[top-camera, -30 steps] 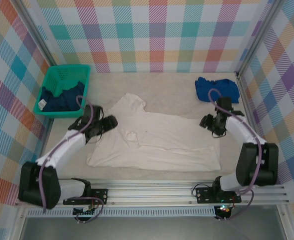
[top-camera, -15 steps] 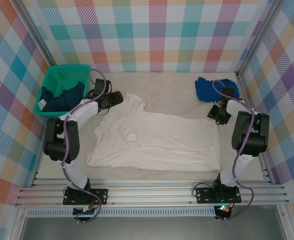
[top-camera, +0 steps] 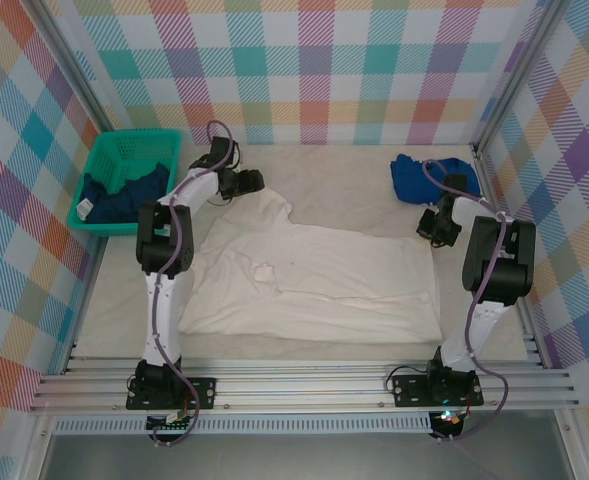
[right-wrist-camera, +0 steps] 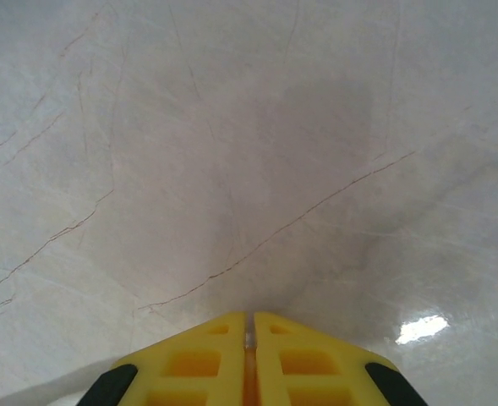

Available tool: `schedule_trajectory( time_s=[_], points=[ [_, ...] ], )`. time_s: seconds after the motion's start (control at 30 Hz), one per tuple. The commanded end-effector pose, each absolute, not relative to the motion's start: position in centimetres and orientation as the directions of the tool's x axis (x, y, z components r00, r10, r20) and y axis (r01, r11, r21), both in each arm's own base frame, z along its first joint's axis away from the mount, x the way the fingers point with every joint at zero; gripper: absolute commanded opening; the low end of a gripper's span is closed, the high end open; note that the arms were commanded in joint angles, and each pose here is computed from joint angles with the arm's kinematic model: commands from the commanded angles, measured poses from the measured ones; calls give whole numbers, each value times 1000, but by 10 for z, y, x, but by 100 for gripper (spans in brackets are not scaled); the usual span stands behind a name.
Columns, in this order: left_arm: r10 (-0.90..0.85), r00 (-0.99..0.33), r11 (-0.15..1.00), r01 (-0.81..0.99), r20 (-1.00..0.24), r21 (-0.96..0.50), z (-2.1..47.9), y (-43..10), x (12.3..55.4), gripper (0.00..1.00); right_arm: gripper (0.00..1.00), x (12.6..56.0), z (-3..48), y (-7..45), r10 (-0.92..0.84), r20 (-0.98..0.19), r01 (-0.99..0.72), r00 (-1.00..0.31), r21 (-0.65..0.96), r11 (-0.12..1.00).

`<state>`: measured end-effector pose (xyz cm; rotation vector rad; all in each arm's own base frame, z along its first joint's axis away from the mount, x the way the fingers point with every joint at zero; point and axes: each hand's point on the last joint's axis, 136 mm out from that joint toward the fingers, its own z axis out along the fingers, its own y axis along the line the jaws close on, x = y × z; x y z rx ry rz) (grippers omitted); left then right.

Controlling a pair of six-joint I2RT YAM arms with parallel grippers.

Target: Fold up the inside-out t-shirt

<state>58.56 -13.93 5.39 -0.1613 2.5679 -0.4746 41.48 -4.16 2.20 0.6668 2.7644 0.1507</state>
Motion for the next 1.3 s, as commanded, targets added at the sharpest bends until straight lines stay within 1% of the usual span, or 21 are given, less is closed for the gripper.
schedule_trajectory(
  time_s=[0.0,0.07,0.1,0.23,0.37,0.57,0.63,0.67,0.83,0.97,1.1,1.27],
  points=[
    [-153,-898,924,18,-413,-382,44,-152,586,75,9,420,24,-34,436,-265,395,-860,196,898],
    [-140,-903,922,30,-406,-385,40,-157,593,74,9,421,25,-34,436,-266,393,-860,203,897],
    [-133,-910,920,34,-392,-391,34,-161,594,71,9,421,25,-33,436,-264,392,-860,205,897],
    [-112,-924,911,51,-366,-408,24,-173,593,56,9,421,26,-35,432,-271,389,-860,198,900],
    [-102,-921,911,65,-376,-407,23,-174,596,44,9,424,26,-36,431,-274,390,-860,193,901],
    [-78,-915,900,105,-395,-423,35,-179,598,22,9,430,29,-39,423,-289,384,-859,183,905],
    [-71,-912,899,118,-405,-422,41,-179,599,14,9,431,30,-41,420,-293,384,-859,173,907],
    [-70,-909,899,122,-411,-421,45,-179,600,12,9,431,31,-41,417,-296,383,-859,169,908],
    [-90,-879,889,140,-468,-436,75,-171,611,3,8,433,41,-43,403,-318,369,-858,163,915],
    [-96,-859,883,160,-503,-442,107,-165,610,0,8,430,57,-39,392,-346,348,-852,185,919],
    [-106,-838,864,189,-535,-467,142,-166,596,0,8,418,72,-32,386,-364,325,-847,220,920],
    [-122,-796,868,203,-592,-452,179,-156,563,0,8,395,83,-26,369,-362,304,-856,226,925]
  ],
)
